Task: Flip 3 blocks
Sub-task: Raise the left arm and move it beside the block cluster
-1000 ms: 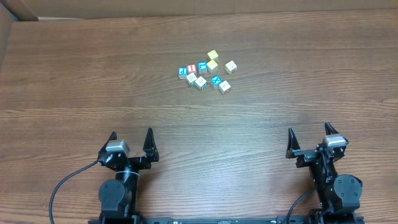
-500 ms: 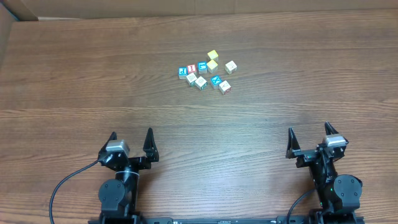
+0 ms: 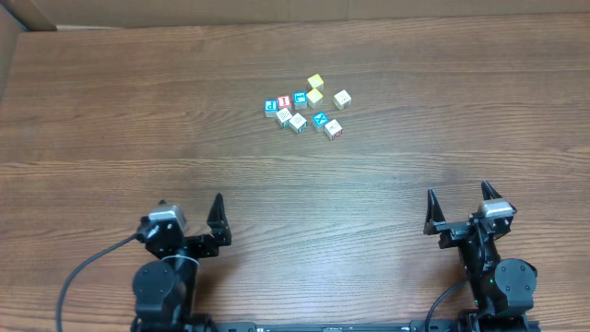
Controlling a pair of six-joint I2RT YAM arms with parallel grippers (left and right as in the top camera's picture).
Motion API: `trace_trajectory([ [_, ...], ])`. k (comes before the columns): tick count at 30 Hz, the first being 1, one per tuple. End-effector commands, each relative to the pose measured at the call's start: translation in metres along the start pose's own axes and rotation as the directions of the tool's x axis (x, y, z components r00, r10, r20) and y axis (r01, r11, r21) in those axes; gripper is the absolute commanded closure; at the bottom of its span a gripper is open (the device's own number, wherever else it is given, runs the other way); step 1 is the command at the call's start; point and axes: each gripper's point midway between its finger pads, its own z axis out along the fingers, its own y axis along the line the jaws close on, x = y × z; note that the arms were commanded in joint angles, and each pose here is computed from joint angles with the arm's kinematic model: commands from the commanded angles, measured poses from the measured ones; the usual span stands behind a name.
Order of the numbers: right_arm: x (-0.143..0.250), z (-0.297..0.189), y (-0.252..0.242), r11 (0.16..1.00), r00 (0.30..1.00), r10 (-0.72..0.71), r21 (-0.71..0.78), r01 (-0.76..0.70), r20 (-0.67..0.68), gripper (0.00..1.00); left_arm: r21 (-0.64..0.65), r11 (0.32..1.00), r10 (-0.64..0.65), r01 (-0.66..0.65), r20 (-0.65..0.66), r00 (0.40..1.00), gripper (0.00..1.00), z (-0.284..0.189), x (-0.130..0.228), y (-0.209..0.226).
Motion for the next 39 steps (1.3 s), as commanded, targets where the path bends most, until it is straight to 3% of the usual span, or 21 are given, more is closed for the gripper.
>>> trace_trajectory([
  [1, 0.004, 0.001, -0.001, 1.0, 1.0, -0.002, 0.002, 0.002, -0.006, 0.0, 0.003, 1.0, -0.014, 0.013, 0.023, 1.0, 0.0, -0.007, -0.036, -0.008],
  [10, 0.004, 0.001, -0.001, 1.0, 1.0, -0.002, 0.002, 0.002, -0.006, 0.0, 0.133, 0.991, 0.019, 0.008, -0.198, 0.98, 0.0, -0.004, -0.101, -0.053],
  [15, 0.004, 0.001, -0.001, 1.0, 1.0, -0.002, 0.002, 0.002, -0.006, 0.0, 0.138, 0.99, 0.037, 0.026, -0.437, 0.899, 0.0, 0.002, -0.136, -0.072],
  [22, 0.004, 0.001, -0.001, 1.0, 1.0, -0.002, 0.002, 0.002, -0.006, 0.0, 0.138, 0.989, 0.035, 0.049, -0.552, 0.833, 0.0, 0.037, -0.182, -0.09],
  [28, 0.004, 0.001, -0.001, 1.0, 1.0, -0.002, 0.002, 0.002, -0.006, 0.0, 0.149, 0.985, 0.026, 0.084, -0.619, 0.785, 0.0, 0.06, -0.166, -0.095],
  [32, 0.004, 0.001, -0.001, 1.0, 1.0, -0.002, 0.002, 0.002, -0.006, 0.0, 0.106, 0.988, -0.009, 0.111, -0.682, 0.732, 0.35, 0.071, -0.148, -0.091],
  [39, 0.004, 0.001, -0.001, 1.0, 1.0, -0.002, 0.002, 0.002, -0.006, 0.0, 0.025, 0.991, -0.06, 0.13, -0.791, 0.608, 0.5, 0.091, -0.108, -0.083],
])
